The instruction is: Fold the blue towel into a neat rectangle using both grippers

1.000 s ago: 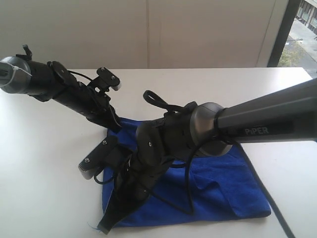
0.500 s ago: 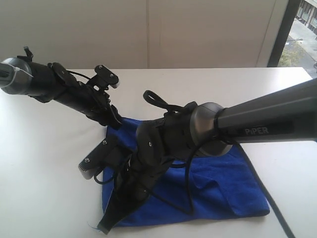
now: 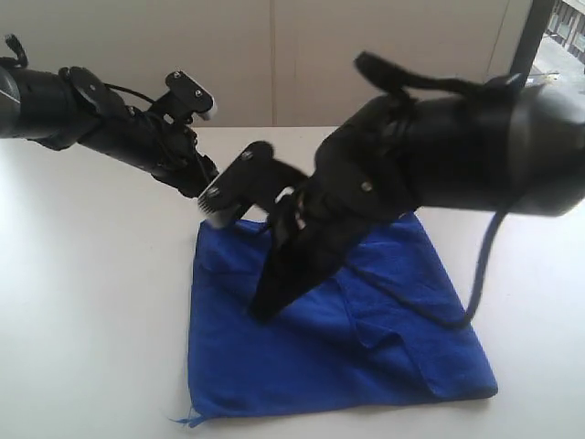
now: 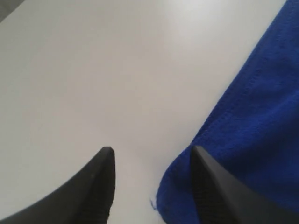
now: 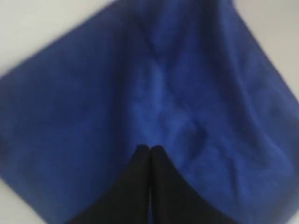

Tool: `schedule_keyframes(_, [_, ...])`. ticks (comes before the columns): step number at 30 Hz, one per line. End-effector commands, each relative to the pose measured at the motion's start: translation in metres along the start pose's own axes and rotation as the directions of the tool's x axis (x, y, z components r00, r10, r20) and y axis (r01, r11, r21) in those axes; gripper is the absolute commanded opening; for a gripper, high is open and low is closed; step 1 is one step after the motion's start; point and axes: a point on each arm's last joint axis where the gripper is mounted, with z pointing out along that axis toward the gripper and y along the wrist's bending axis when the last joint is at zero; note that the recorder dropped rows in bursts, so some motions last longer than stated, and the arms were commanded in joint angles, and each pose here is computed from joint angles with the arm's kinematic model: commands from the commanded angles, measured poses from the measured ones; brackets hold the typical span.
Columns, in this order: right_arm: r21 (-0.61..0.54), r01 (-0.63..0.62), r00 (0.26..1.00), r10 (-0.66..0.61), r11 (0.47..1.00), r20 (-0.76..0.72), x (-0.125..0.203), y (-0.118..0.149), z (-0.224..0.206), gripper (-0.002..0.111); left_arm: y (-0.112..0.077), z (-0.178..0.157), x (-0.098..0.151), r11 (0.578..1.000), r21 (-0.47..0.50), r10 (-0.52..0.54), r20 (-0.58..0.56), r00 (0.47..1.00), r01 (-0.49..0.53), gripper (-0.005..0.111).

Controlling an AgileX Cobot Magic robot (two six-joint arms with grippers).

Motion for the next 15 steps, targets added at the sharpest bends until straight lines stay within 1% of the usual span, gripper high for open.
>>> schedule_keyframes(1, [0.154,-0.115,0.993,0.119,0.981,-0.021,0.02,-0.06,-0.017,0.0,-0.014,-0.025,-0.013,0.992,0.125,0.025,-0.002,1.0,-0.025,0.054])
schedule_keyframes(2, [0.182,-0.164,0.985,0.17,0.969,-0.014,0.026,-0.079,-0.018,0.0,-0.02,-0.027,-0.014,0.985,0.168,0.023,-0.008,1.0,-0.022,0.054])
schedule_keyframes(3, [0.212,-0.202,0.978,0.208,0.956,-0.008,0.031,-0.099,-0.017,0.0,-0.031,-0.026,-0.015,0.972,0.232,0.037,-0.022,0.999,-0.031,0.054])
schedule_keyframes(6, [0.226,-0.232,0.969,0.245,0.946,-0.03,0.04,-0.128,-0.007,0.0,-0.051,-0.02,-0.019,0.947,0.3,0.127,-0.012,0.992,-0.117,0.054])
schedule_keyframes(8, [0.197,-0.245,0.964,0.261,0.949,-0.059,0.044,-0.141,0.005,0.0,-0.067,-0.017,-0.026,0.925,0.331,0.189,0.027,0.982,-0.187,0.054])
schedule_keyframes(10, [0.139,-0.247,0.96,0.262,0.959,-0.101,0.048,-0.154,0.021,0.0,-0.085,-0.013,-0.033,0.894,0.344,0.28,0.072,0.957,-0.288,0.054])
schedule_keyframes(11, [0.109,-0.249,0.958,0.262,0.962,-0.115,0.049,-0.16,0.029,0.0,-0.093,-0.012,-0.037,0.883,0.344,0.31,0.088,0.947,-0.321,0.054])
schedule_keyframes(12, [0.089,-0.243,0.959,0.253,0.966,-0.124,0.05,-0.165,0.036,0.0,-0.099,-0.01,-0.04,0.88,0.338,0.32,0.099,0.942,-0.335,0.054])
schedule_keyframes(15, [0.018,-0.275,0.95,0.275,0.961,-0.146,0.052,-0.18,0.059,0.0,-0.113,-0.003,-0.046,0.885,0.312,0.324,0.122,0.938,-0.346,0.054])
